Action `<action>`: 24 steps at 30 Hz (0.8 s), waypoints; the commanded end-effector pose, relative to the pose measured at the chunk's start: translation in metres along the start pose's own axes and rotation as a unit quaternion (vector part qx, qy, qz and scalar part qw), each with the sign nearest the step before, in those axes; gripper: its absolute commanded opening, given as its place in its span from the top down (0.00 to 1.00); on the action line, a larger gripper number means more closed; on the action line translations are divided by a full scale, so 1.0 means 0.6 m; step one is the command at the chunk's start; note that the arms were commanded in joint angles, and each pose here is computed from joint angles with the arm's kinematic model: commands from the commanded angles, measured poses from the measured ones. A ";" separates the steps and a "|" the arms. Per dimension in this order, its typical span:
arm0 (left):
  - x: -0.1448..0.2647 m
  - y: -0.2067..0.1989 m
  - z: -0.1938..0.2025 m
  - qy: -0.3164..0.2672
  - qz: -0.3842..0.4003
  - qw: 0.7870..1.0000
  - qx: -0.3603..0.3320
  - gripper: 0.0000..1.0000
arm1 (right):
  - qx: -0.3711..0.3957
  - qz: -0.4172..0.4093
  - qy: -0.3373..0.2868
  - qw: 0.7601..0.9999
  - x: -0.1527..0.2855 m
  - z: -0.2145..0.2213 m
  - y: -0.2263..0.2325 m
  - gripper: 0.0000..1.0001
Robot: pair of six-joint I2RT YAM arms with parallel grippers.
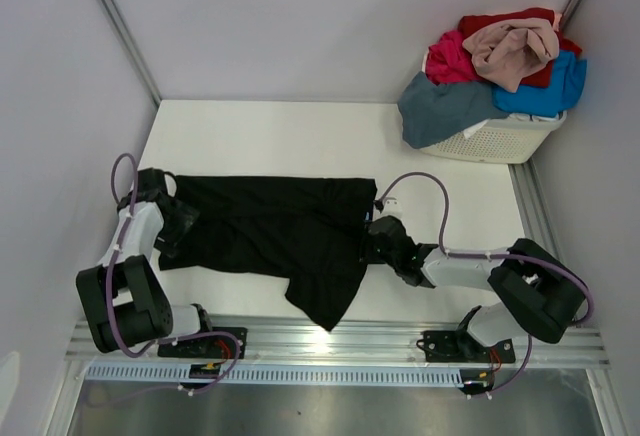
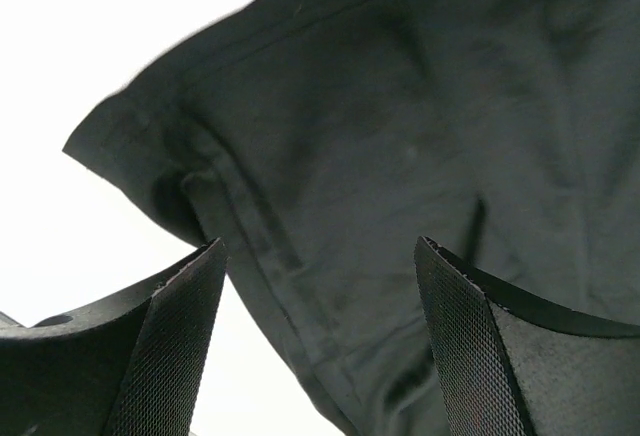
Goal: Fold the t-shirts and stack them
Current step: Fold the flattened tshirt in 1/3 of the way
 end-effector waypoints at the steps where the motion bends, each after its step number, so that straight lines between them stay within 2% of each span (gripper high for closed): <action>1: 0.002 0.002 0.005 -0.008 0.021 0.999 0.022 0.21 | -0.009 -0.020 0.040 0.999 -0.007 0.031 0.012 0.69; 2: 0.002 0.004 0.006 -0.006 0.021 0.999 0.023 0.21 | -0.007 -0.015 0.041 0.999 -0.009 0.033 0.012 0.85; 5: 0.002 0.008 0.010 -0.004 0.021 1.000 0.023 0.21 | -0.003 0.003 0.033 0.999 -0.008 0.028 0.007 1.00; 13: 0.016 0.015 0.014 -0.007 0.030 0.999 0.015 0.22 | 0.010 0.060 -0.013 0.998 0.002 -0.007 -0.006 1.00; 16: 0.022 0.027 0.011 -0.029 0.010 0.999 0.023 0.23 | 0.009 0.095 -0.027 0.995 0.004 -0.018 -0.019 1.00; 20: 0.037 0.031 0.011 -0.045 0.036 0.998 0.025 0.23 | -0.012 0.123 -0.033 0.992 0.005 -0.030 -0.045 1.00; 24: 0.031 0.028 0.022 -0.017 0.039 0.999 0.014 0.23 | -0.028 0.144 -0.038 0.988 0.001 -0.041 -0.069 1.00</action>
Point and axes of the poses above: each gripper's point midway between its finger pads, its own x axis back along the fingers, its own y axis along the line the jaws close on, z = x × y, the point moved 8 cm from there along x, back along the fingers, and after that the axes turned 13 degrees about x, right-handed, at the moved point
